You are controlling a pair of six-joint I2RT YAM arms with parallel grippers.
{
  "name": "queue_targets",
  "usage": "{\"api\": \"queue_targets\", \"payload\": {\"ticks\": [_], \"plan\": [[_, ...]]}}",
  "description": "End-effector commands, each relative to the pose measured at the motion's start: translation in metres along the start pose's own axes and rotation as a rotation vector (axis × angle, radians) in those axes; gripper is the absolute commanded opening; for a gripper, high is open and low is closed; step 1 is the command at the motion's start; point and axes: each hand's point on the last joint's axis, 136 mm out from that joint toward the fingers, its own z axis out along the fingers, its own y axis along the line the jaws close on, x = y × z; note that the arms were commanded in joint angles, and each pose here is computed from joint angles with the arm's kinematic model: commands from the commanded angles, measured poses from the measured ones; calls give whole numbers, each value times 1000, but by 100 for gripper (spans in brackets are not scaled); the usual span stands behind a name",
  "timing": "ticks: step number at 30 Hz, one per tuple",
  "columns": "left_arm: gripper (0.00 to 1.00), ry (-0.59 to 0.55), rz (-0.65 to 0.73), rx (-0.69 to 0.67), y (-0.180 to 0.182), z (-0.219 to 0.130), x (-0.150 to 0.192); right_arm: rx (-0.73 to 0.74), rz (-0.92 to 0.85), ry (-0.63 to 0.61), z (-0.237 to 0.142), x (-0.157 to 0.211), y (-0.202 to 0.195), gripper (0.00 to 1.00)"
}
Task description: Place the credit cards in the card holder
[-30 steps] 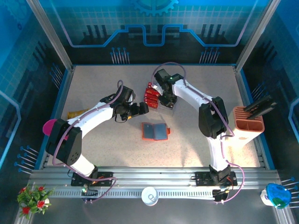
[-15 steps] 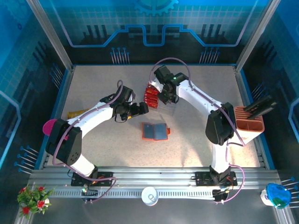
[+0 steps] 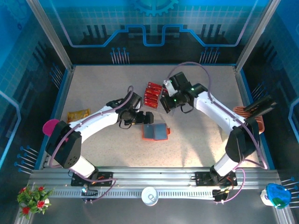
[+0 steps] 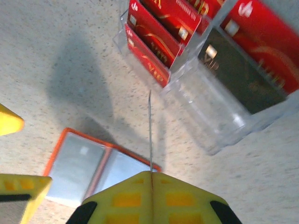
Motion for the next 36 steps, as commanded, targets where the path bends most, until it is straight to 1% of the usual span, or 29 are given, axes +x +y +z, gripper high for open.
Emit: {"api": "queue_targets", "payload": {"ticks": [1, 3, 6, 7, 13, 19, 24, 36], "plan": [[99, 18, 23, -99, 18, 5, 13, -194, 253, -81, 1, 3, 15, 0], [99, 32, 21, -122, 23, 10, 21, -269, 339, -119, 4, 14, 17, 0], [99, 47, 34, -143, 27, 16, 27, -342, 414, -163, 8, 23, 19, 0], [99, 50, 39, -149, 28, 17, 28, -354, 438, -157, 13, 32, 19, 0], [99, 63, 51, -168, 31, 24, 31, -412, 532, -174, 31, 57, 21, 0], [99, 82, 58, -194, 37, 30, 36, -421, 568, -182, 44, 70, 20, 0], [99, 107, 64, -215, 44, 36, 43, -433, 563, -196, 51, 71, 23, 0], [99, 155, 87, -292, 62, 41, 52, -438, 558, -171, 72, 78, 33, 0]]}}
